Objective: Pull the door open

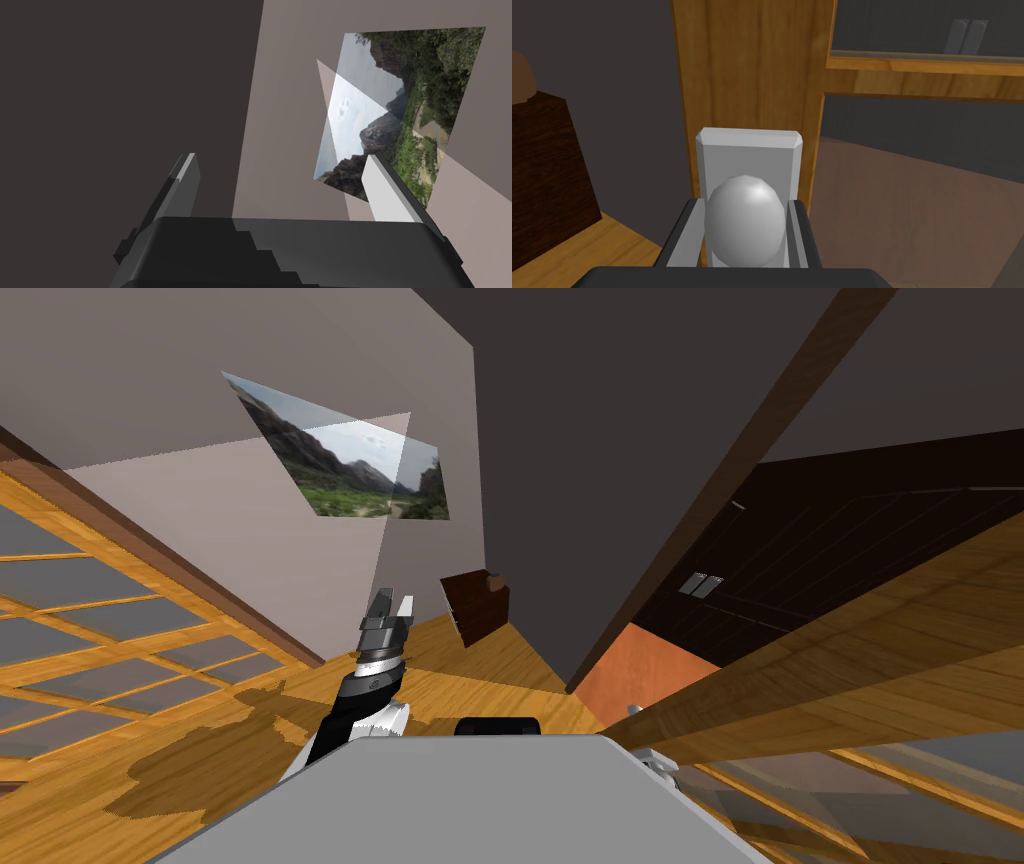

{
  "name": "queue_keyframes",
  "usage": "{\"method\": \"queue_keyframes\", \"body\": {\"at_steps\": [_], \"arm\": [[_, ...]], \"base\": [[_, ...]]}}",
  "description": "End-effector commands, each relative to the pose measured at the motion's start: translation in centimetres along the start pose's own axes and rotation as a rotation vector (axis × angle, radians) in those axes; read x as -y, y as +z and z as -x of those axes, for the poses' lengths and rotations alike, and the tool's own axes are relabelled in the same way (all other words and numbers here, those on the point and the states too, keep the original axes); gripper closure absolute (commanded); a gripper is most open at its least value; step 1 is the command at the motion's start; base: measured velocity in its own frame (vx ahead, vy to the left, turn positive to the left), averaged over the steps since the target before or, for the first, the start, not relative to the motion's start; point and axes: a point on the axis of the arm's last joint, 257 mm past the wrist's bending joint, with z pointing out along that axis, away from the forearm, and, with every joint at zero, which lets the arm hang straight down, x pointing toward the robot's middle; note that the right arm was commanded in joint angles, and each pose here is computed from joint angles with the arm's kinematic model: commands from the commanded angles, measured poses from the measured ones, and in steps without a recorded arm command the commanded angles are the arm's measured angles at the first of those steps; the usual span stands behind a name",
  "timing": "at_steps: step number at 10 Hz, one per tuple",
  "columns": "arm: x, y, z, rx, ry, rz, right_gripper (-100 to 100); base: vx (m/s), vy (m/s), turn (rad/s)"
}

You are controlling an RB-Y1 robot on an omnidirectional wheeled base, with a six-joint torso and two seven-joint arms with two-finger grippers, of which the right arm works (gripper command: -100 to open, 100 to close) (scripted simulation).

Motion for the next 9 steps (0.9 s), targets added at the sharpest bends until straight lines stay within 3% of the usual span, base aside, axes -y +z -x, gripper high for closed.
{"method": "queue_keyframes", "body": {"at_steps": [1,4,5,9], "arm": [[1.4,-1.01,-0.1,0.000,-0.001,-0.045,100],[3.2,-1.87,-0.3,-0.003,0.001,-0.102,100],[3.0,-1.72,-0.1,0.006,0.003,-0.090,100],[4.5,-1.30,-0.2,0.000,0.003,-0.170,100]], "base": [[-0.207,-0.016,-0.011],[-0.148,-0.029,-0.012],[-0.064,-0.013,0.011],[-0.223,0.000,0.066]]}}
